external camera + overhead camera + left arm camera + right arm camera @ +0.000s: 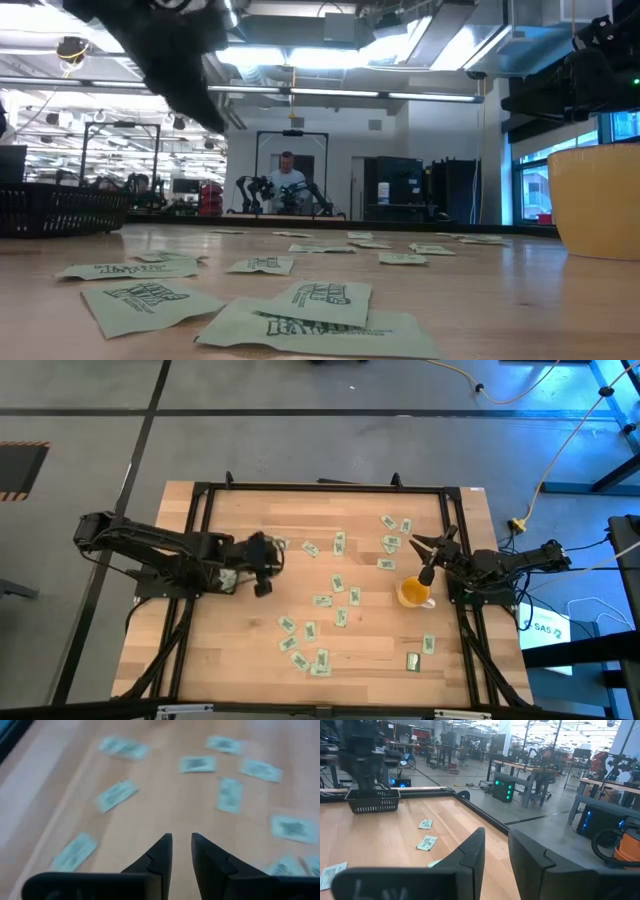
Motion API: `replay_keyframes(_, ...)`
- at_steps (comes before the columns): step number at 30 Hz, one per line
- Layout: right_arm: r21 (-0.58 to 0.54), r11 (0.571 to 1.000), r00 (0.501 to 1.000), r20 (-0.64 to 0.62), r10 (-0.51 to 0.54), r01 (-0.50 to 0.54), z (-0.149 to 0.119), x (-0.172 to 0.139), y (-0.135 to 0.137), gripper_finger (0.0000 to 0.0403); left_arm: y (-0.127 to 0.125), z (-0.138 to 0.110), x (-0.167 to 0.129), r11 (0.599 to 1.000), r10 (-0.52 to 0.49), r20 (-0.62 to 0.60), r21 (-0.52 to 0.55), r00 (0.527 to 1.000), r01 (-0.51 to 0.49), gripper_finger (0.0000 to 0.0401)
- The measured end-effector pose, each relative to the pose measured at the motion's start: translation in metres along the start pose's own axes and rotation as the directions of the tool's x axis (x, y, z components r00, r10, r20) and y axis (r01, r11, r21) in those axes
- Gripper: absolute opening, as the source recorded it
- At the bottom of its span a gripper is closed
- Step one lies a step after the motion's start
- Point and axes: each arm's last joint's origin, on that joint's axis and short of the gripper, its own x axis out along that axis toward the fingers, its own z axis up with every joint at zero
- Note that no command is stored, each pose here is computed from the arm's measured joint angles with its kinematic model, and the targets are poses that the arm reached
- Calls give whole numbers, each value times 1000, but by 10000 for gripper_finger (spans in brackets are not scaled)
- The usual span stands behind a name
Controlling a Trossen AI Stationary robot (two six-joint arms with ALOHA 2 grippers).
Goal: Pick and place Stevia / Truvia into bins
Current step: Put the stevia packet into the black bin
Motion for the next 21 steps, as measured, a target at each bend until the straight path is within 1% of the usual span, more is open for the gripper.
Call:
replay_keyframes(3,0,1000,1000,0,0,0,0,0,0,90,-15,-3,9,992,-50,-20,118,999,52,68)
replay_keyframes(7,0,1000,1000,0,0,0,0,0,0,90,-33,-11,26,969,-104,-85,216,991,120,71)
replay_keyframes(9,1,1000,1000,0,0,0,0,0,0,90,-41,-15,34,958,-143,-125,232,982,169,72)
replay_keyframes(11,1,1000,1000,0,0,0,0,0,0,90,-50,-16,40,953,-176,-155,220,972,207,72)
replay_keyframes(15,1,1000,1000,1,0,0,0,0,0,90,-65,-20,53,956,-183,-209,190,961,224,67)
replay_keyframes(21,2,1000,1000,0,0,0,0,0,0,90,-83,-28,72,944,-175,-284,223,943,243,62)
